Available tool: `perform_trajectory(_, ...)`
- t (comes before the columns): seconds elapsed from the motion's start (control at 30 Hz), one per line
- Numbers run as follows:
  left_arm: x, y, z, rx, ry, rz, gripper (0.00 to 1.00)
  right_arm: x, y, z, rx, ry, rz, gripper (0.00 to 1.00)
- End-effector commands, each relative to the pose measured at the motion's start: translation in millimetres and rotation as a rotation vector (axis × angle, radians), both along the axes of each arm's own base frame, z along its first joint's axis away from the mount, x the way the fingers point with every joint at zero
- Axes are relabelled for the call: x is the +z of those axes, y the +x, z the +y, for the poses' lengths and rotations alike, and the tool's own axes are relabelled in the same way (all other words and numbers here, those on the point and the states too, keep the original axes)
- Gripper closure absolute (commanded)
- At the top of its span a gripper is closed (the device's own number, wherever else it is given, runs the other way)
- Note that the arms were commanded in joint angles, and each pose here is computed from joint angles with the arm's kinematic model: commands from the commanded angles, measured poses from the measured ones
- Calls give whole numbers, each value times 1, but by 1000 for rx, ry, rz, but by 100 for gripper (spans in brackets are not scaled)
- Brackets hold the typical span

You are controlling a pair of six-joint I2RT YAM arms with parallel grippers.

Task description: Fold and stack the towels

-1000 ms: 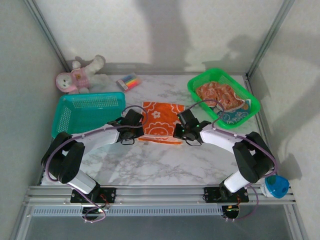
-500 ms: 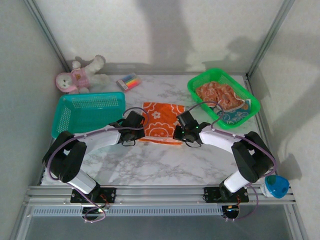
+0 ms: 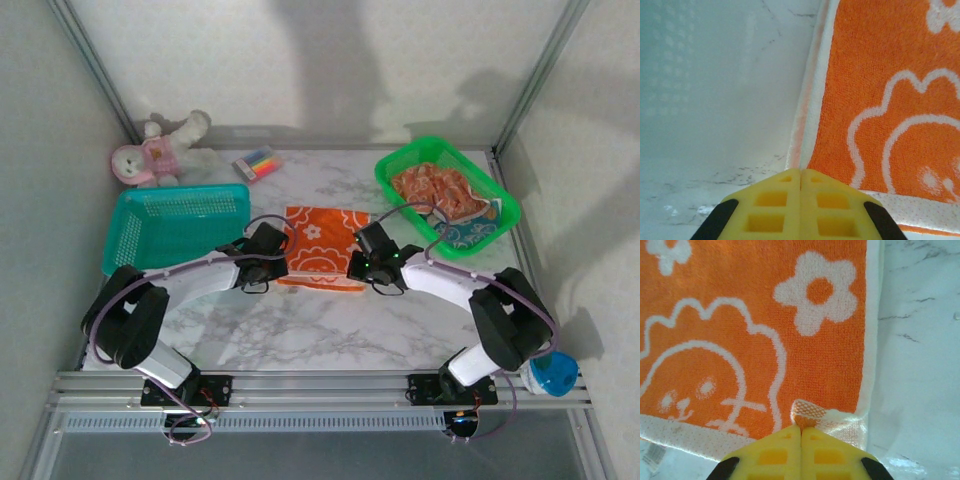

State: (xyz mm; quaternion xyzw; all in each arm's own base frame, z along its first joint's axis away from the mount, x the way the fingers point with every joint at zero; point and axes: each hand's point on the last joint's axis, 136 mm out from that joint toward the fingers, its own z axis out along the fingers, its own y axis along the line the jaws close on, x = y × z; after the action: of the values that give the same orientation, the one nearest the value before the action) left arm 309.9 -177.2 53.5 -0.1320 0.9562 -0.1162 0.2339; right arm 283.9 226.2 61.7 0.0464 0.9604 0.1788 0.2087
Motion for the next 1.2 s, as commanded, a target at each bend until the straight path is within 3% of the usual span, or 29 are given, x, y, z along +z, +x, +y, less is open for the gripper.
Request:
perform_trajectory(0.0, 21, 3, 6, 23, 9, -39, 100, 13, -3, -4, -19, -6, -24, 100)
perform_trajectory(0.53, -13, -16, 3, 1, 0, 36, 100, -12, -15, 1, -4, -26, 26, 99)
perform_trajectory(0.7, -23, -22, 4, -6, 13, 62, 100, -14, -16, 3, 0, -26, 30, 92)
perform_trajectory(0.73, -24, -22, 4, -8, 14, 62, 98, -14, -17, 4, 0, -25, 30, 89)
perform_trajectory(0.9, -22, -23, 2, -20, 5, 64, 65, -6, -23, 2, 1, -21, 28, 77)
perform_trajectory(0.93, -21, -23, 2, -21, 5, 62, 64, -4, -24, 1, -2, -24, 25, 73)
perform_trajectory(1.17, -8, -17, 3, -25, 27, 42, 58, 23, -25, -18, -15, -93, -23, 70)
